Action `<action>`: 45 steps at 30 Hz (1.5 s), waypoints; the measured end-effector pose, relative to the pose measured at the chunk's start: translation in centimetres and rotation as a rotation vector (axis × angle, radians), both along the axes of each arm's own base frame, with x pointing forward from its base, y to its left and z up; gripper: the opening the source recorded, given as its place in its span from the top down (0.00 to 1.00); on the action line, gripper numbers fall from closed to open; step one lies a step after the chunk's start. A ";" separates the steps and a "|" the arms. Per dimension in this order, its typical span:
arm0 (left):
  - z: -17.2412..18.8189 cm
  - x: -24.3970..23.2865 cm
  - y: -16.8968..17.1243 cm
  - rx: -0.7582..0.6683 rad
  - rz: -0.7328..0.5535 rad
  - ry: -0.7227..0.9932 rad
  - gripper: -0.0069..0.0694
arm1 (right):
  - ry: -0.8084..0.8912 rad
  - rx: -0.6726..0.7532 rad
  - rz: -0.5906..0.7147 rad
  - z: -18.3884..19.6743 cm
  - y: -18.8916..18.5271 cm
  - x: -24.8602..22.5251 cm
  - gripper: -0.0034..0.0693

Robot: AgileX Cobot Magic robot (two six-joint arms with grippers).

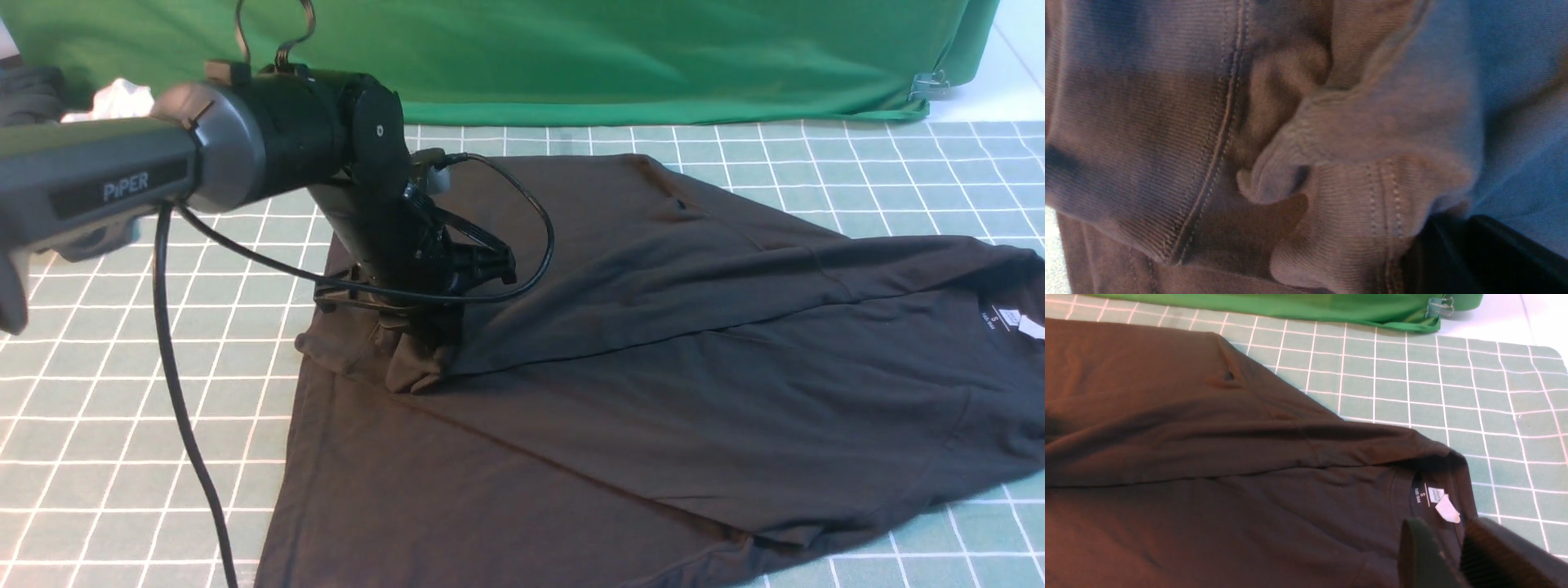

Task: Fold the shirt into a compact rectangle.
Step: 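Fold the left side of the dark shirt inward over its body with the left gripper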

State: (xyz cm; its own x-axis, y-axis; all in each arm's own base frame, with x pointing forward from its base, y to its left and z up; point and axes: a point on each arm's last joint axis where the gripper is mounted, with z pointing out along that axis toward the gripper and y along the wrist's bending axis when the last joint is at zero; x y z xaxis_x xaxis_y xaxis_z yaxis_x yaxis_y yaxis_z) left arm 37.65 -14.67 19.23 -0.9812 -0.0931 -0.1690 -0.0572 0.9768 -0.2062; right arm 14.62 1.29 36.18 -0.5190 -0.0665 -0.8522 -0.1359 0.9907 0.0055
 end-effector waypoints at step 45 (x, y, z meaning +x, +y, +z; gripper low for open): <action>-1.5 2.4 5.8 -0.011 0.085 -0.092 0.68 | -0.010 0.000 -0.001 0.1 0.0 0.0 0.74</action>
State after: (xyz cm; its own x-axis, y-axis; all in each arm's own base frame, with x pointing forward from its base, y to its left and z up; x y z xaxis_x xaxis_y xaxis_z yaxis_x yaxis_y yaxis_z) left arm 40.04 -8.83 17.77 -0.9502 -0.1772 -0.2563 -0.1197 0.9670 -0.2247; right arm 14.66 1.27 36.25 -0.5110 -0.0661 -0.8571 -0.1345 0.9909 0.0038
